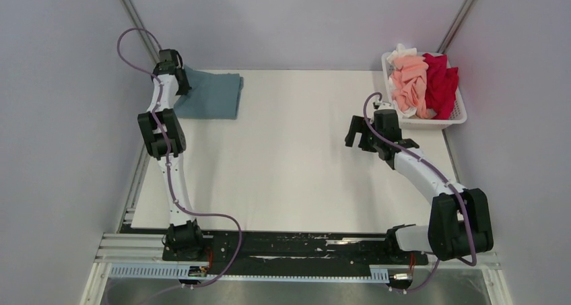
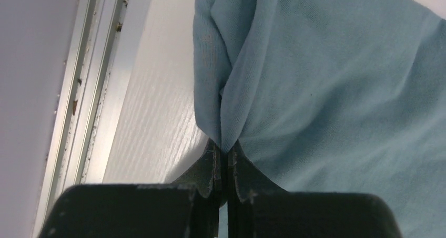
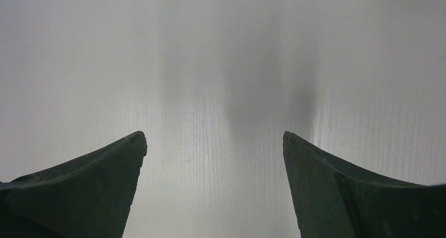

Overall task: Fold and stack the t-shirts
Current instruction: Put the neatly folded tshirt into the corner of the board with the left arm, then reset both arms

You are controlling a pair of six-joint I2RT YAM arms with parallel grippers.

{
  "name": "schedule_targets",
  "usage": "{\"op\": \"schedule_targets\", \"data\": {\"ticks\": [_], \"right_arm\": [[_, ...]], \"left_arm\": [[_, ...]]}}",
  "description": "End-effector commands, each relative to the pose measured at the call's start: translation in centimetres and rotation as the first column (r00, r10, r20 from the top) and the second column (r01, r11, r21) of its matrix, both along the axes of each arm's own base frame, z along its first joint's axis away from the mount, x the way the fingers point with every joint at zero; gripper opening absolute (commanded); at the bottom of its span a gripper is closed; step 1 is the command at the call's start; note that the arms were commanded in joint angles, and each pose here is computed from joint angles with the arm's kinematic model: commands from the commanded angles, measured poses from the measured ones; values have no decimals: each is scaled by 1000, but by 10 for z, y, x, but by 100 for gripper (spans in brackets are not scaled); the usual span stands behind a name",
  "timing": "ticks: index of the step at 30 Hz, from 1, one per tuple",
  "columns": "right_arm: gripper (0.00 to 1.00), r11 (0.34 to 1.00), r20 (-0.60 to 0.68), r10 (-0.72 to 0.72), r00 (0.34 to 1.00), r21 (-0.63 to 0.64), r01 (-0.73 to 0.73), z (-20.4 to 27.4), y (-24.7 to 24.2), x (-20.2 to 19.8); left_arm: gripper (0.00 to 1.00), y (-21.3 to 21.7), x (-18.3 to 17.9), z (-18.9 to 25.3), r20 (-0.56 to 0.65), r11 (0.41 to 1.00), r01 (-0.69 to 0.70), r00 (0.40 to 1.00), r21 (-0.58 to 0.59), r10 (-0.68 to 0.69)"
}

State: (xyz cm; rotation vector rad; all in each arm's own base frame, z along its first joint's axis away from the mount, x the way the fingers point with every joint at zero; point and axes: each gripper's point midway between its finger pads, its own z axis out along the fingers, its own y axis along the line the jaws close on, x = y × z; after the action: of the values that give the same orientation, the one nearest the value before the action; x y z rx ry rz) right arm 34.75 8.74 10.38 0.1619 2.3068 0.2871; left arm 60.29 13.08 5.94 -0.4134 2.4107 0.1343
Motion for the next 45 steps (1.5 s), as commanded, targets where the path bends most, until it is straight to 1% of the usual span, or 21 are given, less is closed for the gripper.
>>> {"op": "schedule_targets", "data": {"ticks": [1,6,7,9,10,12,15,17,18,19,21,23,24,26,27,28,29,30,32,36,45], "right_arm": [[100,999,32,-25,999,-33,26,10,-6,10],[100,998,29,-36,999,-42,37,12,-9,8],[100,998,29,-39,999,-46,41,13,-10,8],[100,998,33,-41,999,-43,42,15,-11,7],[100,998,33,-39,999,-41,41,16,-10,5],[100,998,39,-39,998,-37,41,20,-10,3],[100,998,67,-67,995,-17,69,31,-12,1],[100,997,95,-82,992,3,82,41,-13,-1],[100,997,107,-80,991,13,79,45,-12,-4],[100,997,117,-78,990,28,75,49,-11,-8],[100,996,135,-72,988,62,64,55,-8,-19],[100,995,148,-73,986,83,61,59,-9,-34],[100,994,170,-77,982,89,62,64,-11,-43],[100,993,177,-98,979,80,85,61,-18,-58],[100,993,177,-107,978,76,95,59,-22,-65],[100,992,183,-115,976,75,102,59,-24,-71],[100,991,192,-120,974,79,107,59,-26,-76],[100,990,197,-126,972,84,112,58,-27,-80],[100,989,218,-133,967,98,114,58,-29,-87],[100,980,255,-175,951,139,143,62,-32,-94],[100,972,310,-228,923,129,197,66,-46,-99]], "left_arm": [[0,3,25,30,106,996,65,992,55,-71],[0,13,21,38,117,999,21,993,50,-27],[3,14,21,46,129,998,18,991,52,-24],[38,16,20,60,150,998,14,988,68,-24],[78,18,20,66,161,997,6,987,72,-17],[97,18,19,96,211,997,-22,977,70,7],[100,1,14,137,279,1000,-9,960,-24,16],[100,-25,3,171,328,987,23,944,-160,31],[100,-38,-7,187,343,971,26,937,-237,59],[100,-58,-14,197,358,949,88,933,-302,28],[100,-94,-34,212,373,906,128,927,-403,35],[100,-129,-59,213,376,911,155,927,-382,0],[100,-133,-79,207,362,931,118,932,-346,17],[100,-189,-110,192,346,938,175,936,-300,-64],[100,-202,-125,166,313,937,189,945,-294,-93],[100,-227,-140,175,345,928,244,928,-281,-140],[100,-237,-156,150,310,926,245,938,-286,-152],[100,-257,-172,152,325,914,287,926,-286,-189],[100,-274,-197,130,304,905,296,931,-304,-203],[100,-297,-238,102,278,881,315,934,-353,-223],[100,-302,-297,85,282,881,351,922,-317,-266]]}}
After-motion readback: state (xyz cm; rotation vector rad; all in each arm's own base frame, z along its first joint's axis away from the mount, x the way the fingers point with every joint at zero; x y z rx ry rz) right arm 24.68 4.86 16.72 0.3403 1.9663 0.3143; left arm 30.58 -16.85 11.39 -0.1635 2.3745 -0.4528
